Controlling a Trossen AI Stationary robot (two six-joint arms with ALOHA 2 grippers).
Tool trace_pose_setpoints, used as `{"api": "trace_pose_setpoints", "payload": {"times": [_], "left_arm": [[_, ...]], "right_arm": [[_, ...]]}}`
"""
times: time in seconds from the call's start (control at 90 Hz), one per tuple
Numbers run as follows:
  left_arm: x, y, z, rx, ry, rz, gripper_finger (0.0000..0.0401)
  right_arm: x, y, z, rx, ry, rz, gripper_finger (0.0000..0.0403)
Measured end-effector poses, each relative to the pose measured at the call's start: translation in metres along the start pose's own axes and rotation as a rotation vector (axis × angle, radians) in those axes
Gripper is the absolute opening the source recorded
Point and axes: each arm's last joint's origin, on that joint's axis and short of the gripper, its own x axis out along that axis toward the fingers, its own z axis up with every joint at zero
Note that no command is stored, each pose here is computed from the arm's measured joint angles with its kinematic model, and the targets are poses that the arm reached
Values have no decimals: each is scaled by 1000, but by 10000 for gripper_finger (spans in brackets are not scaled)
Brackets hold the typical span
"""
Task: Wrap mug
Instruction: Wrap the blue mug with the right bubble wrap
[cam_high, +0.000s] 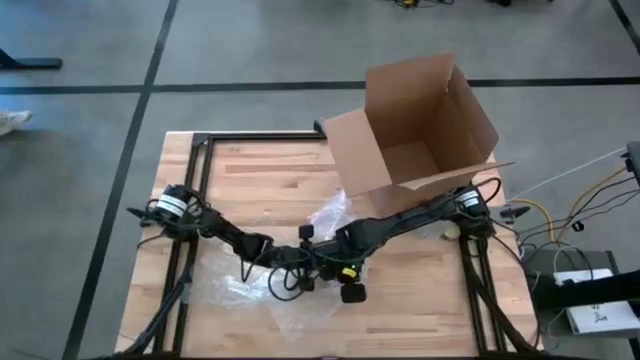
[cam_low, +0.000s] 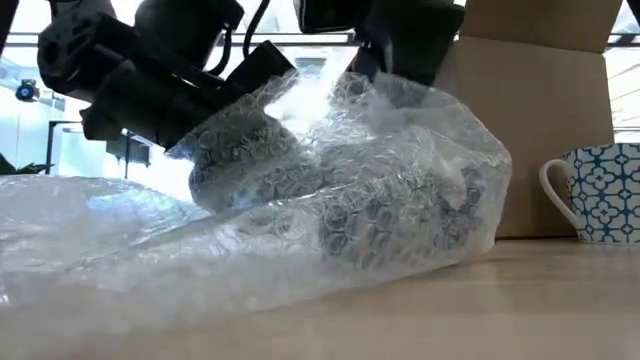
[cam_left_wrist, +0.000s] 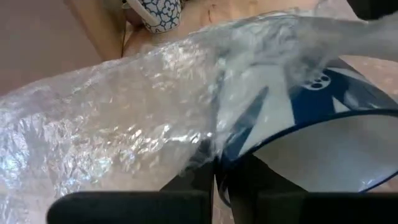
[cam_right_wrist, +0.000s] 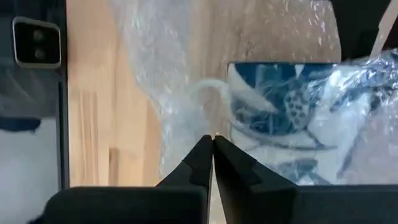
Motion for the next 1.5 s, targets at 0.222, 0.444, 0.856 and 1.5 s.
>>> {"api": "trace_pose_setpoints", "payload": {"times": [0.222,0.444,0.856,1.5], "left_arm": [[0,0,0,0,0,1,5],[0,0,0,0,0,1,5],[0,0,0,-2,0,2,5],[0,0,0,-7,-1,4,5]], "right_arm": [[-18,6,-6,24,88,-13,0],[-37,35,2,-4,3,-26,0],[21,21,-4,-5,-70,-182,0],[40,14,-6,-50,-107,-149,0]]}}
